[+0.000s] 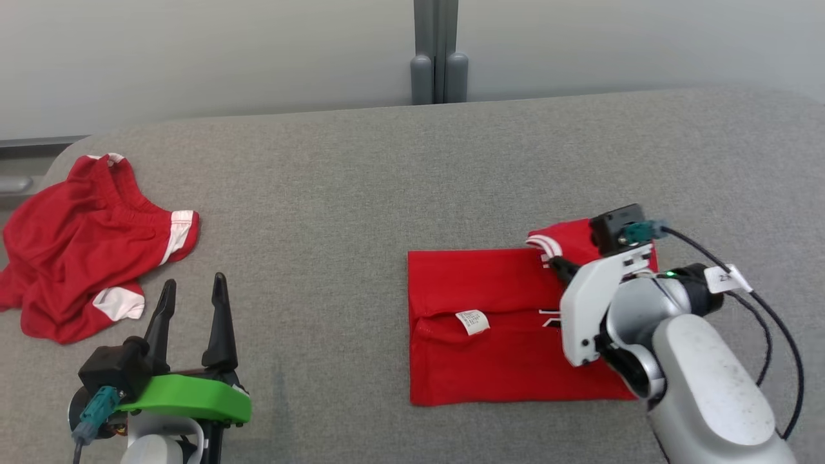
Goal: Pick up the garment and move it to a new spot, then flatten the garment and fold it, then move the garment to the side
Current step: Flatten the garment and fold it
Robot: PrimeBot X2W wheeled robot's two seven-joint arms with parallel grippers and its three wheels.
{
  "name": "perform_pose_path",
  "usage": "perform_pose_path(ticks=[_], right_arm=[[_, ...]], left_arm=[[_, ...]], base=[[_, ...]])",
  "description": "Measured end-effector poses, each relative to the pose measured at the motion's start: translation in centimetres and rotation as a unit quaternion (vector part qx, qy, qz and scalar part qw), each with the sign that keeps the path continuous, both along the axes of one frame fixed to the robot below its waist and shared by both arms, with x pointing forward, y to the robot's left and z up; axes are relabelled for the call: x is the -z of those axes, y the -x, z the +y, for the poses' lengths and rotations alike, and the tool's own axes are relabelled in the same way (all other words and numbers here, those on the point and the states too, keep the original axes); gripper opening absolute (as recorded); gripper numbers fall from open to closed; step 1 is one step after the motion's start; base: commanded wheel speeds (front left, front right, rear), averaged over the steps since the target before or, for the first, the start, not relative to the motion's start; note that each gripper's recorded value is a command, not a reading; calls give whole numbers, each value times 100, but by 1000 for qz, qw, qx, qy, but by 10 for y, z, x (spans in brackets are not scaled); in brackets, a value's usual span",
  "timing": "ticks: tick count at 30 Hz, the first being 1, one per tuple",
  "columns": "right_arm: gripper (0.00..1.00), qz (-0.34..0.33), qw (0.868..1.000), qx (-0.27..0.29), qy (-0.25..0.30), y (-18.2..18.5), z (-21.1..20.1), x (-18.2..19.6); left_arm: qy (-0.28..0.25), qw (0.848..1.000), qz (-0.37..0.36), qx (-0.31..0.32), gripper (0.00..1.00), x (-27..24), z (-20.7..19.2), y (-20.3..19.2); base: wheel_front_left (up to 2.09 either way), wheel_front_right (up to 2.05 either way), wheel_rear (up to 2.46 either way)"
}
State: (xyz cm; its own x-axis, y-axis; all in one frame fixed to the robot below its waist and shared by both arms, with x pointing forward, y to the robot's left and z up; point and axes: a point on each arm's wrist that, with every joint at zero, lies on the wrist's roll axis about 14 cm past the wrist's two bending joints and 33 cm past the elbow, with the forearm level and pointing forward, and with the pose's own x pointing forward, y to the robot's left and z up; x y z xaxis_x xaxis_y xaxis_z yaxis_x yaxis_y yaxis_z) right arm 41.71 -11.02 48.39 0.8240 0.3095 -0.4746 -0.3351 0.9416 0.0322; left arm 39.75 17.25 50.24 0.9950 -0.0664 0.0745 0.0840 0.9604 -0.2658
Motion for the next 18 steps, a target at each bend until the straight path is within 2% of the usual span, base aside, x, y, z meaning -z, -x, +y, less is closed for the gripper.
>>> perform_pose_path(ticks=[10,18], right_arm=[[0,11,997,-69,-39,-5,69,16],[0,-53,987,-123,-92,-10,117,-15]], left_arm=[[1,1000,9,-12,100,5,9,10],[-1,999,11,-34,100,5,26,19]], base=[[0,0,0],[0,0,0]])
